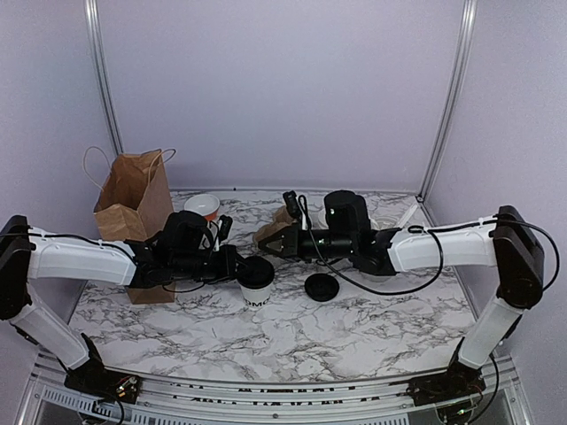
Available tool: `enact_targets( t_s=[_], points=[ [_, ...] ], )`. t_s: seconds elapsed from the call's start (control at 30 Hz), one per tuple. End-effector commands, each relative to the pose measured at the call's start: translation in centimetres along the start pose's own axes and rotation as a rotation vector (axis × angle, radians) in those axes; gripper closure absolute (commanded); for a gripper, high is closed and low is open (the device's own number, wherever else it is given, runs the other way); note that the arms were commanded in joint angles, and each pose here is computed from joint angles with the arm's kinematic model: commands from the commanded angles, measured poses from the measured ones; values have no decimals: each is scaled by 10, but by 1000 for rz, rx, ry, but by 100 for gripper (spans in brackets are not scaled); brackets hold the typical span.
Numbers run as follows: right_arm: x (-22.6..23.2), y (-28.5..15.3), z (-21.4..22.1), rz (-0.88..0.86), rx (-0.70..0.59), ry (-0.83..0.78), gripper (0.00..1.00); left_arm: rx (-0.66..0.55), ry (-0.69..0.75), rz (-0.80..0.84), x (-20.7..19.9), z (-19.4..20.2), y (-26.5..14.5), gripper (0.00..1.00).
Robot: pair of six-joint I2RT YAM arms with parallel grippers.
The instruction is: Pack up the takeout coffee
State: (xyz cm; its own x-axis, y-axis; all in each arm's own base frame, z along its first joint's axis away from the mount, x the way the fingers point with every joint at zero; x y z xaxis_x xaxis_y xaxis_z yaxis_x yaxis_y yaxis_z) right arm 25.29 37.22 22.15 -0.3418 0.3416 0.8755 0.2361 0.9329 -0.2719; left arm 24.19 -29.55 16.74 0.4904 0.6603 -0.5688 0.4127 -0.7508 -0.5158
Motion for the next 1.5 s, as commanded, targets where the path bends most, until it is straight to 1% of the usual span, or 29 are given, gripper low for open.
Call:
enact_targets(
  t_s=[0.0,0.07,0.2,0.27,0.37,0.53,0.7,0.8,0.87,0.93,1.1,1.17,1.23,1.3,1.4,1.47],
  points=[
    [0,3,-14,1,-32,-28,99,92,0,-69,12,18,2,100],
    [-21,13,-4,33,7,5,99,92,1,-71,13,18,2,100],
    [-78,36,30,119,160,137,100,94,2,-74,13,19,2,100],
    [-87,37,38,126,188,166,100,94,4,-77,13,18,2,100],
    [-75,31,29,131,167,132,100,92,8,-80,13,18,1,100],
    [-36,20,5,105,98,36,100,96,8,-84,15,20,2,100],
    [10,3,-10,-50,27,-50,100,94,8,-83,14,19,2,100],
    [22,-3,-9,-109,15,-81,99,97,9,-80,14,19,3,100],
    [15,-2,-3,-106,27,-70,98,100,10,-82,15,20,3,100],
    [-2,5,6,-90,65,-30,98,101,10,-82,15,20,4,100],
    [-72,33,50,23,243,143,100,103,12,-77,14,19,5,100],
    [-87,34,60,50,263,196,100,103,13,-79,14,18,5,100],
    [-86,31,60,56,252,197,100,100,15,-78,13,18,5,100],
    [-78,27,49,72,217,166,100,100,15,-79,14,18,5,100],
    [-58,22,33,79,178,104,100,99,15,-79,13,18,4,100],
    [-40,19,22,51,153,62,100,98,14,-78,13,17,4,100]
  ],
)
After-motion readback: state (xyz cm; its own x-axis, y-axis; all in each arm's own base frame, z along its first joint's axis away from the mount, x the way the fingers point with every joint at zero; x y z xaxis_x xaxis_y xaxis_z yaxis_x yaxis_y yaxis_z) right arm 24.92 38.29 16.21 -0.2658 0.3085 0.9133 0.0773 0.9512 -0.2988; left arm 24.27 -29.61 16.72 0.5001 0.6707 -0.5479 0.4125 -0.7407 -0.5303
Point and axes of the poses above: each gripper's point midway between its finger pads, its own y axis out along the fingers, its own x axis along the line the jaws close on, z = x × y, the point moved 6 cm from there along -y, back along the fingers, and after that the axes turned 12 degrees about y, right-handed, at the moved point
